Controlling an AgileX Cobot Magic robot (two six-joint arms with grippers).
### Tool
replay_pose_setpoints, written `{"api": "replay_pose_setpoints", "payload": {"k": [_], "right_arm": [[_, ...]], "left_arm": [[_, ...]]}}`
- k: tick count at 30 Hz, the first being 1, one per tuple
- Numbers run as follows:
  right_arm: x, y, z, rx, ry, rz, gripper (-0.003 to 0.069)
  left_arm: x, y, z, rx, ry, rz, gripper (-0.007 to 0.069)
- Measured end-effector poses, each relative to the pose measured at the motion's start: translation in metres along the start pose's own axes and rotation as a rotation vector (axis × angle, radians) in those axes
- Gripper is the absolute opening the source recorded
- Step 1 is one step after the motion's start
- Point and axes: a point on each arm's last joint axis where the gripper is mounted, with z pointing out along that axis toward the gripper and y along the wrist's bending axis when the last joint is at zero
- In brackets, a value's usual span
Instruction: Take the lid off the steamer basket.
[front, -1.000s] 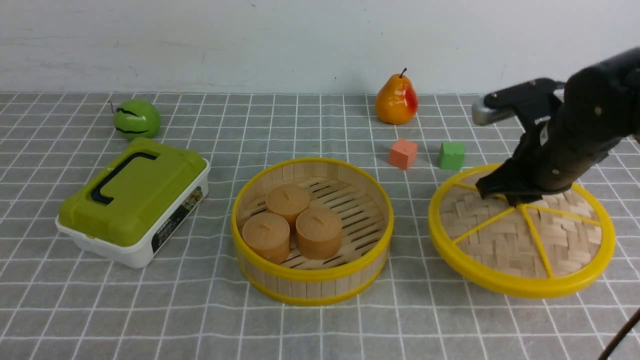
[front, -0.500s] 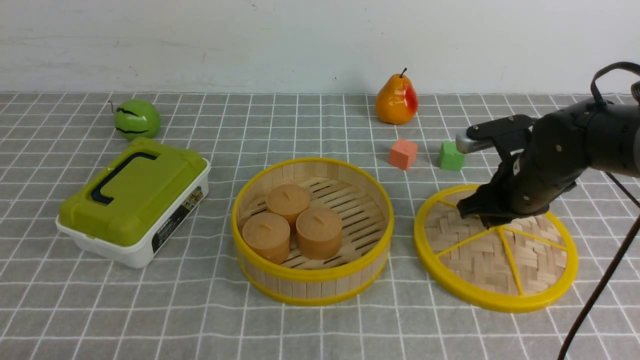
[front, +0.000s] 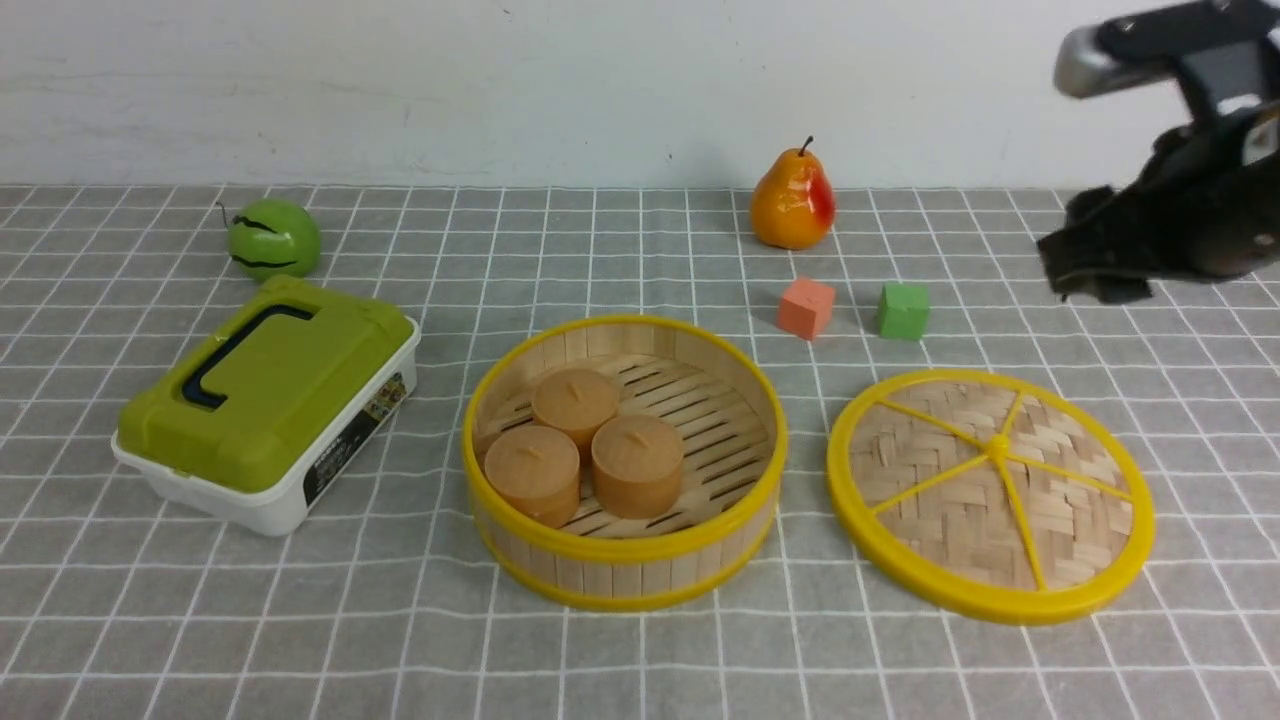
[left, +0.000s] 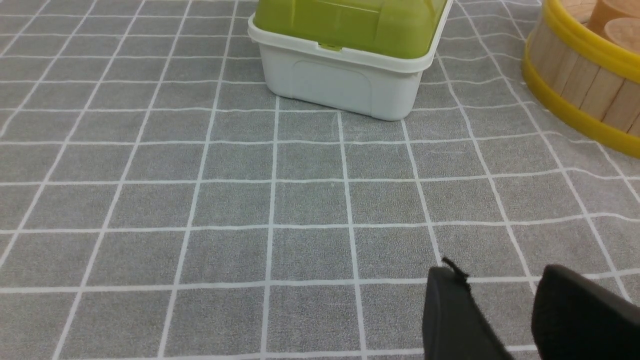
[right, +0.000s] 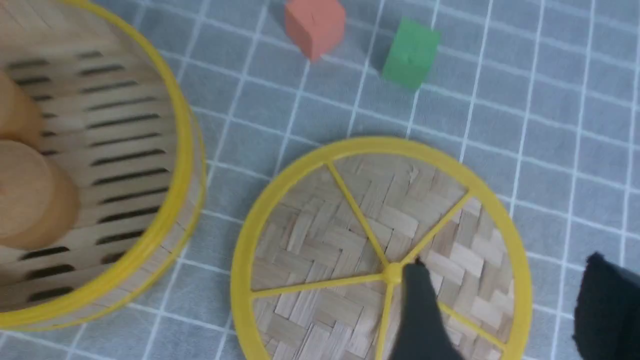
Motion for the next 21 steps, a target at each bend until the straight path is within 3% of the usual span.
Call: {"api": "replay_pose_setpoints", "payload": {"k": [1,2,4,5,7,12,21], "right_arm": [[0.001,0.0,-0.005,0.0,-0.005,-0.002,0.0318],[-0.001,0.001,-0.029,-0.014,-0.053,-0.01,0.0227],[0.0,0.002,-0.045,-0.022,-0.075,-0.013,0.0161],[0.006,0.003,-0.069,-0.031,-0.109,-0.023,0.0054],[0.015,0.004,-0.082,-0.036,-0.125,-0.023,0.0009],[0.059,0.005,-0.121,-0.037,-0.172,-0.029,-0.0022],[0.124,0.006,-0.139,-0.036,-0.205,-0.031,-0.0022]], "left_arm": [[0.0,0.0,0.0,0.0,0.0,0.0,0.0239],[0.0,0.0,0.0,0.0,0.0,0.0,0.0239],[0.0,0.0,0.0,0.0,0.0,0.0,0.0239],[0.0,0.0,0.0,0.0,0.0,0.0,0.0239],[0.0,0.0,0.0,0.0,0.0,0.0,0.0239],[0.0,0.0,0.0,0.0,0.0,0.0,0.0239],[0.0,0.0,0.0,0.0,0.0,0.0,0.0239]]}}
